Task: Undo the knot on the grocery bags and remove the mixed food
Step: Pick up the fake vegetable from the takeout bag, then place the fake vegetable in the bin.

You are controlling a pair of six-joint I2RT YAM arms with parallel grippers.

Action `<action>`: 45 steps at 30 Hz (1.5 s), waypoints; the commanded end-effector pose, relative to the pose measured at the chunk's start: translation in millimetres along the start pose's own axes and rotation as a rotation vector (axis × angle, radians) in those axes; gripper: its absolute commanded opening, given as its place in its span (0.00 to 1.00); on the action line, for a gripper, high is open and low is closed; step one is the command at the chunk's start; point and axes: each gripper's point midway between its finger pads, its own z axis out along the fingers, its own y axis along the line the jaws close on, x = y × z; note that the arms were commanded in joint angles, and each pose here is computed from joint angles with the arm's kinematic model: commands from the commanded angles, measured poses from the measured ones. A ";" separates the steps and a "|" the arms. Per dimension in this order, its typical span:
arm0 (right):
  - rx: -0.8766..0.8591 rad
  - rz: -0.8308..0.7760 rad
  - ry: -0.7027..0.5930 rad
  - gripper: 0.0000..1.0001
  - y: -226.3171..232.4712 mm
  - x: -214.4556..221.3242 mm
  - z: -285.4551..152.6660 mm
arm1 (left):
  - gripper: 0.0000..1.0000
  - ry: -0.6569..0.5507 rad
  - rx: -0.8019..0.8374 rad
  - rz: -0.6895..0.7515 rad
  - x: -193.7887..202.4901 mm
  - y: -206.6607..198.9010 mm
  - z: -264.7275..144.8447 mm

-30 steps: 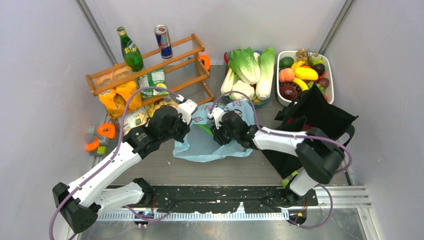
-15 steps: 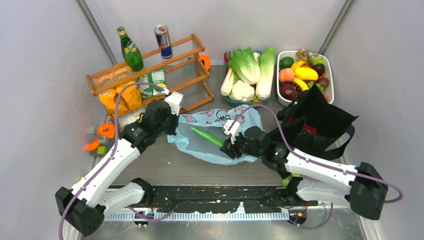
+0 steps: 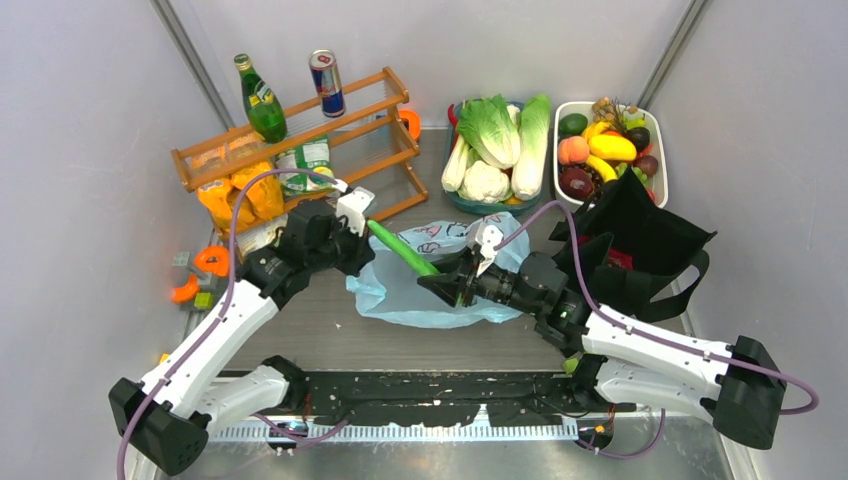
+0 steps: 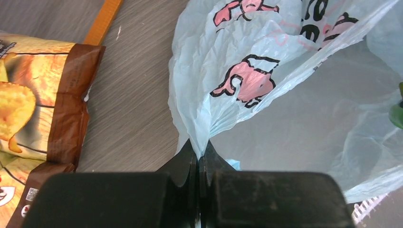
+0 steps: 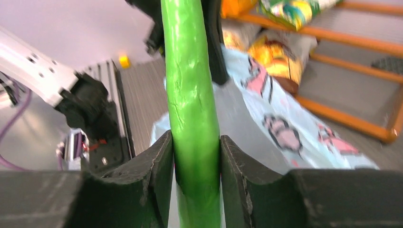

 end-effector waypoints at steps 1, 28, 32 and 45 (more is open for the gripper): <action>-0.100 0.006 -0.336 0.19 27.6 -93.4 5.3 | 0.00 -0.029 0.062 0.030 -8.4 -10.9 2.7; 0.593 -0.018 -0.162 0.14 -136.4 -148.8 -15.9 | 0.00 -0.156 -0.541 0.033 16.0 84.3 -81.3; 0.788 0.083 -0.168 0.14 -198.5 -138.7 -25.5 | 0.00 -0.201 -0.546 0.013 19.9 85.5 -78.3; 1.262 0.314 -0.230 0.11 -362.0 -119.4 -58.8 | 0.00 -0.164 -0.517 0.021 25.7 83.0 -66.0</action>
